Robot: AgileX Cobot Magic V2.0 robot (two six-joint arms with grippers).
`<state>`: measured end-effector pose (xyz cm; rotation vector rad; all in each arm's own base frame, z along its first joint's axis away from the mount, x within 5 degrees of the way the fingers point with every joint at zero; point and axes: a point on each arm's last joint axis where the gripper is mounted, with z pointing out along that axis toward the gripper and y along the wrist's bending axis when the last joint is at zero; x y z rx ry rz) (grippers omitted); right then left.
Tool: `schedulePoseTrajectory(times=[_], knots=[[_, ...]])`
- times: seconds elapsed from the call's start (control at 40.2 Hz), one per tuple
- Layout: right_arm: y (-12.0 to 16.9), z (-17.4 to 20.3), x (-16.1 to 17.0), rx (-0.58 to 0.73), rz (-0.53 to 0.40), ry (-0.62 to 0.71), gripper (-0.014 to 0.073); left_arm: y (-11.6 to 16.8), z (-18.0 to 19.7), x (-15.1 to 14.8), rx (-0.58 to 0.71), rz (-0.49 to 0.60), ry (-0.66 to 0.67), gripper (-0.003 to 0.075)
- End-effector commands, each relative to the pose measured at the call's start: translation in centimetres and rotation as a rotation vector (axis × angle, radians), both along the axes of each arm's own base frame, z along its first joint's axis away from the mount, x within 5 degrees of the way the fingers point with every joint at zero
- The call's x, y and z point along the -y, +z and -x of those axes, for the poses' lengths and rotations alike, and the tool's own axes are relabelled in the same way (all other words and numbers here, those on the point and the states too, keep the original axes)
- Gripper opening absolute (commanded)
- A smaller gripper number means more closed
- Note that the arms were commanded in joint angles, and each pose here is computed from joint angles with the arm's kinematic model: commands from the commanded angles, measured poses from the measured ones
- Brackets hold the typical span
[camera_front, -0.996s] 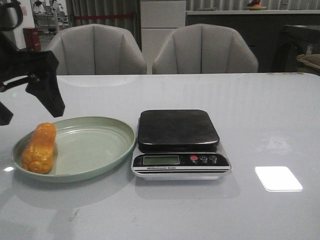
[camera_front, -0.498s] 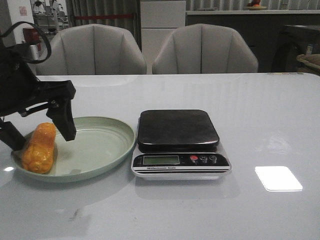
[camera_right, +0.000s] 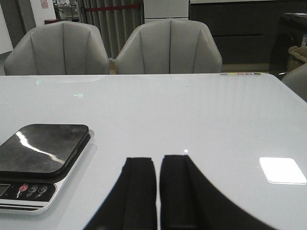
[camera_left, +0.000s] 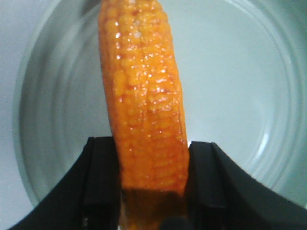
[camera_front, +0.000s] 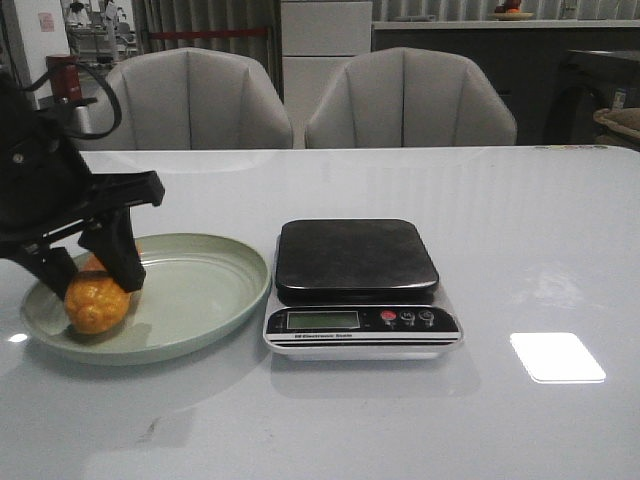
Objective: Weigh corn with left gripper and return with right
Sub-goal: 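Lower the left gripper over the corn cob on the green plate and close it, then lift the corn with the left gripper and lower it onto the scale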
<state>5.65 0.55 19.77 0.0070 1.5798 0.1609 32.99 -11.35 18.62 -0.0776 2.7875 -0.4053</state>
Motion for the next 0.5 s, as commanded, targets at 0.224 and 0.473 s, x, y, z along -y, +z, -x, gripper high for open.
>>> schedulePoseTrajectory(times=[0.224, 0.473], knots=[[0.7, 0.2, 0.0, 0.094, 0.005, 0.001, 0.0198, 8.7, -1.0, 7.2, 0.263, 0.12, -0.173, 0.012], [0.7, 0.2, 0.0, 0.094, 0.005, 0.001, 0.0198, 8.9, -0.8, 12.6, 0.275, 0.196, -0.26, 0.012]])
